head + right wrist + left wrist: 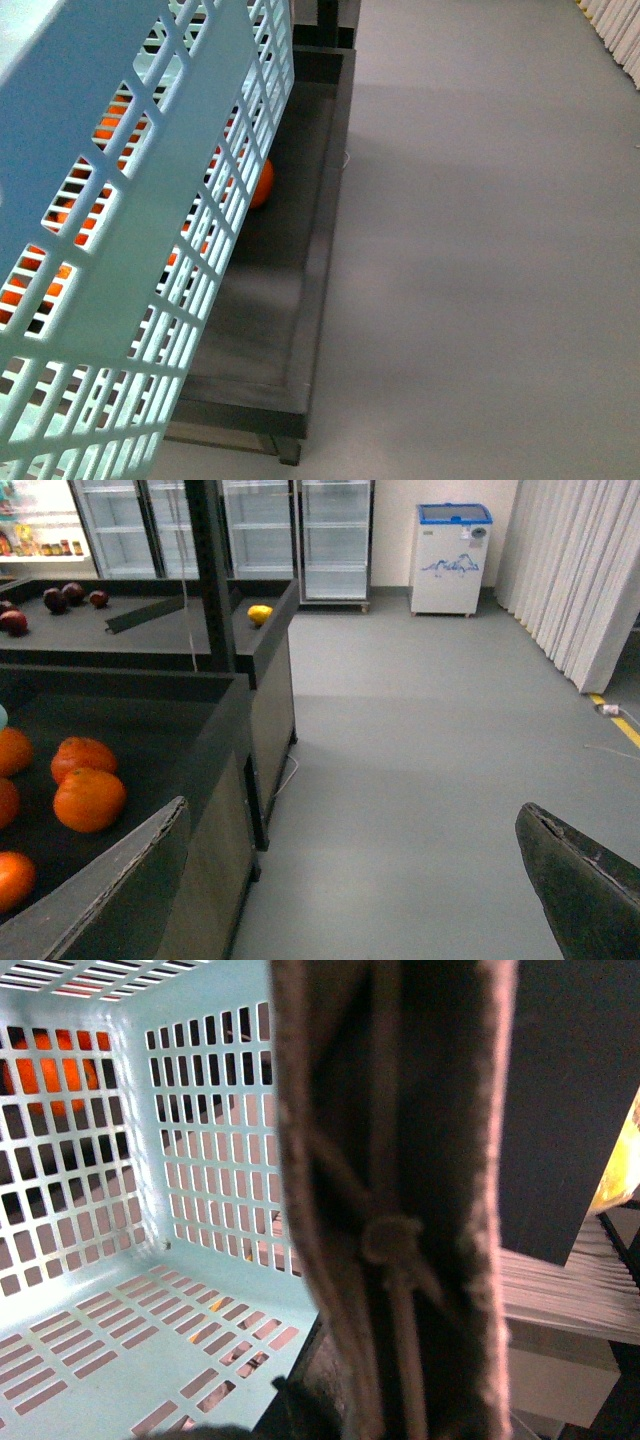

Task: Pick lemon and mango into basket

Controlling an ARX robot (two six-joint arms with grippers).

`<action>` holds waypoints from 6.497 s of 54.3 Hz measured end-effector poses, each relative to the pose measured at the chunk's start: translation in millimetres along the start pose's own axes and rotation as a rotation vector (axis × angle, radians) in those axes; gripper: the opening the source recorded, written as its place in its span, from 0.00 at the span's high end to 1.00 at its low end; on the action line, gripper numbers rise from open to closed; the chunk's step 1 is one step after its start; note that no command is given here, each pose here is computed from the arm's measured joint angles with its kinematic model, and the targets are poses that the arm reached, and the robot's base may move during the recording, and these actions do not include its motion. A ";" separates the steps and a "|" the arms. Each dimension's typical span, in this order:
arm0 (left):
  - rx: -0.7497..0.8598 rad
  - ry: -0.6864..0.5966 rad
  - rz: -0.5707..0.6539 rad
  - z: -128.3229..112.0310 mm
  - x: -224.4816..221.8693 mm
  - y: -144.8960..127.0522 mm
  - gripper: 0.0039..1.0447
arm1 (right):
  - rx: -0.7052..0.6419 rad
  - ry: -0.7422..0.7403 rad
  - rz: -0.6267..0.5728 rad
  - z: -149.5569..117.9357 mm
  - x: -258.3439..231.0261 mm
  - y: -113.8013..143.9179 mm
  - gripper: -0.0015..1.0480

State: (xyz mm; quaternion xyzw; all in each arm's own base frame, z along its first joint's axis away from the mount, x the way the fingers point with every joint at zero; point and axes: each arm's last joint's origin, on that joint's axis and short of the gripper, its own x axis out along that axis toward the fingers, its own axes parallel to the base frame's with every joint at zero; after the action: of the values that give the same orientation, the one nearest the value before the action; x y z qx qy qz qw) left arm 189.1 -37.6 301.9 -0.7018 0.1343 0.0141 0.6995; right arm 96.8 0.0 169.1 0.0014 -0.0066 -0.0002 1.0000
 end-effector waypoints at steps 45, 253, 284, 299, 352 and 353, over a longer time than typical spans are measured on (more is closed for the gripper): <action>0.000 0.000 0.001 0.0 0.2 0.1 0.96 | 0.000 0.000 -0.001 0.0 0.0 0.0 0.08; 0.740 0.793 0.121 -190.3 119.6 -22.7 0.96 | 0.249 0.264 -0.403 19.6 42.9 -50.6 0.08; 0.743 0.791 0.120 -190.0 119.8 -22.7 0.96 | 0.547 0.654 -0.801 -107.9 182.8 -202.8 0.08; 0.744 0.790 0.120 -190.1 119.8 -22.7 0.96 | 0.608 0.750 -0.873 -159.9 195.8 -235.5 0.08; 0.744 0.791 0.120 -190.3 119.7 -22.7 0.96 | 0.655 0.814 -0.905 -210.1 241.7 -272.8 0.12; 0.744 0.791 0.120 -190.3 119.7 -22.7 0.96 | 0.656 0.817 -0.905 -210.8 242.0 -272.8 0.15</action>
State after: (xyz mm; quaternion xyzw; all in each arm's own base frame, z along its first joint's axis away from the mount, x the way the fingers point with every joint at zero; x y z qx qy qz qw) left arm 277.1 -245.6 303.3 -0.3500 0.4229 -0.2595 0.7945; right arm 341.4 -272.3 -39.3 0.3063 0.3720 -0.4148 0.7718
